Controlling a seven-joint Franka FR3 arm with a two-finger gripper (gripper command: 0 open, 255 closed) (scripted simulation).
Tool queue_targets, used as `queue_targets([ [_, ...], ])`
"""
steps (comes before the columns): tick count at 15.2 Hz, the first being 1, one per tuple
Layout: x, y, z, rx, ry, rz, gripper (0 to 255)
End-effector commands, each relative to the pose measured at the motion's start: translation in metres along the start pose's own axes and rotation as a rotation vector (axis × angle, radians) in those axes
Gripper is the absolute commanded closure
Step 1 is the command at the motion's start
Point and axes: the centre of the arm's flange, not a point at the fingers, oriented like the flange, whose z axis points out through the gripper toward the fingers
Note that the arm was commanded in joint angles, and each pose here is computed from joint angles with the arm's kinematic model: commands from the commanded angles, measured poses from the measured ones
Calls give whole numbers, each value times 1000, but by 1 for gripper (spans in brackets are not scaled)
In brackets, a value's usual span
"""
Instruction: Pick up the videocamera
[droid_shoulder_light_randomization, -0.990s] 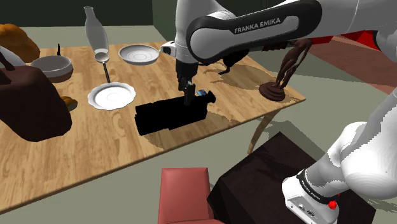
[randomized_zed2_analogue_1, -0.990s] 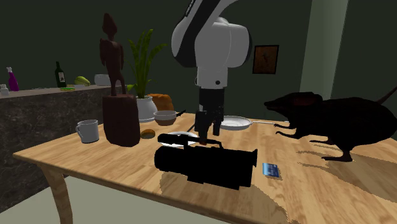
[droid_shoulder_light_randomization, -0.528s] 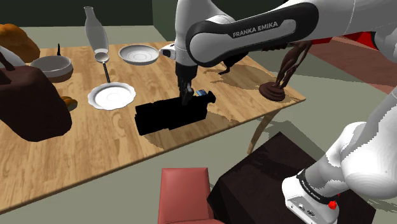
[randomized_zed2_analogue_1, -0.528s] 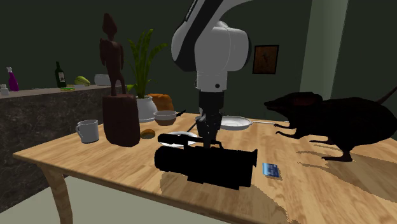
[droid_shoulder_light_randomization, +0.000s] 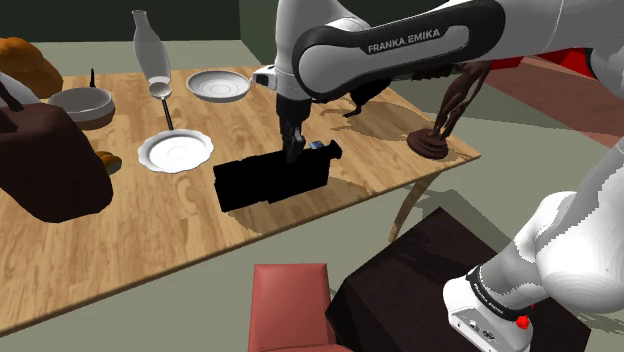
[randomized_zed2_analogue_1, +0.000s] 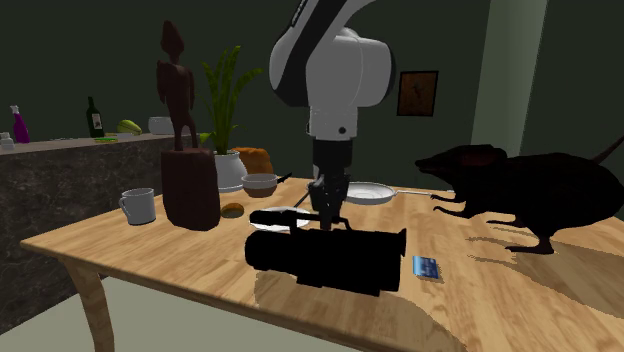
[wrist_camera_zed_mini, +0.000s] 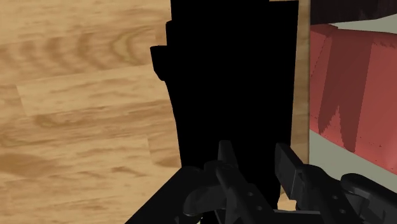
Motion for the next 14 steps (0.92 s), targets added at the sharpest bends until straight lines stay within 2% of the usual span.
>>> queue_targets([
  [1,0,-1,-13,-3,2,0,255],
  [12,0,-3,-71,-3,2,0,255],
  [14,0,-3,-72,-3,2,0,255],
])
